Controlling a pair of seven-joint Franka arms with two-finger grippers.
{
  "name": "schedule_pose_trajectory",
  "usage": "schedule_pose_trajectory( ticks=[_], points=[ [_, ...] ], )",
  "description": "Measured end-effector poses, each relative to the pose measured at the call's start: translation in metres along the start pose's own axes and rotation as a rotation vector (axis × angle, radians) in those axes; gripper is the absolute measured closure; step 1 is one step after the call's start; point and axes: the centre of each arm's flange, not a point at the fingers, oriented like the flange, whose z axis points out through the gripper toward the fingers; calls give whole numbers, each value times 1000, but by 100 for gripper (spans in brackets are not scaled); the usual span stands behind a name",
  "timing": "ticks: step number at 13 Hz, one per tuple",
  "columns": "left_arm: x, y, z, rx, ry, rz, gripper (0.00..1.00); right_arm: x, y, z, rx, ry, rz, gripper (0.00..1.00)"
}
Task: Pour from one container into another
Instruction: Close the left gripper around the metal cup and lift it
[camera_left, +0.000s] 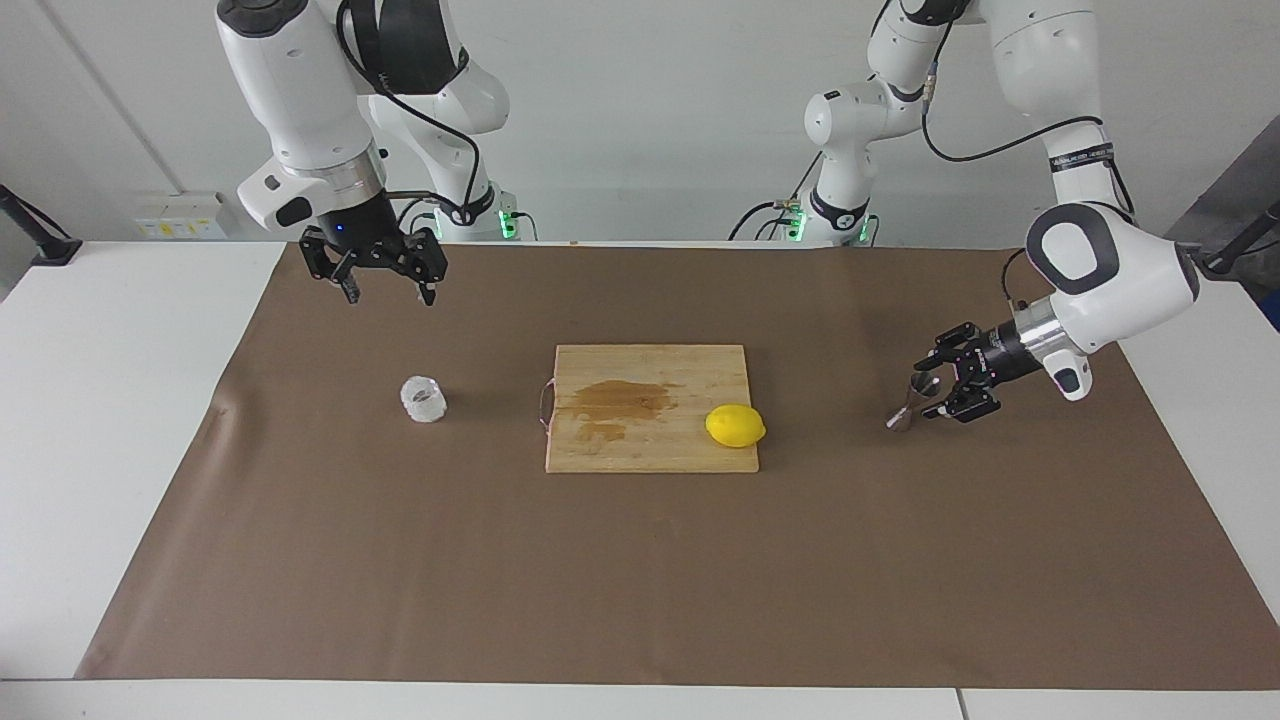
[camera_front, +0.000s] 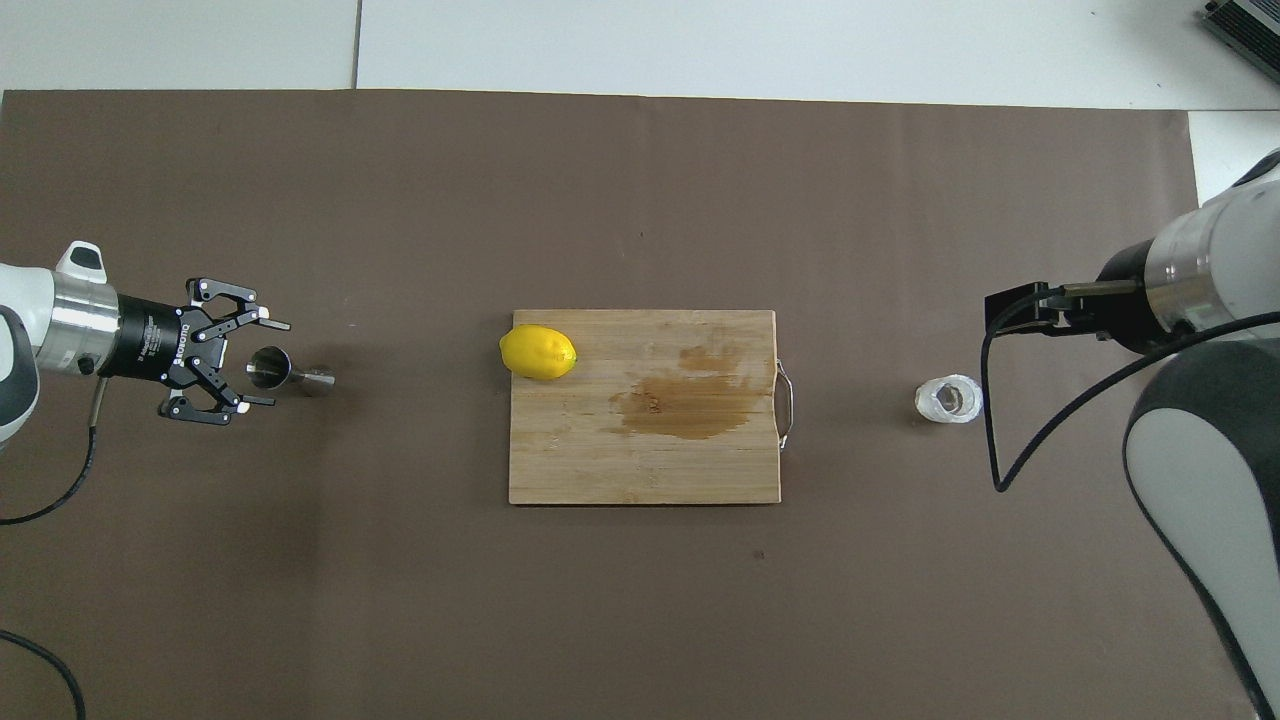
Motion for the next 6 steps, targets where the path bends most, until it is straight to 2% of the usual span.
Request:
schedule_pose_trajectory(
  ticks=[1,2,6],
  points=[
    [0,0,0,0,0,-1,13,0,0,0,0,0,0,0],
    [1,0,-1,-1,0,-2,18,0,0,0,0,0,0,0],
    [2,-1,-1,0,1,-3,21,0,0,0,0,0,0,0]
  ],
)
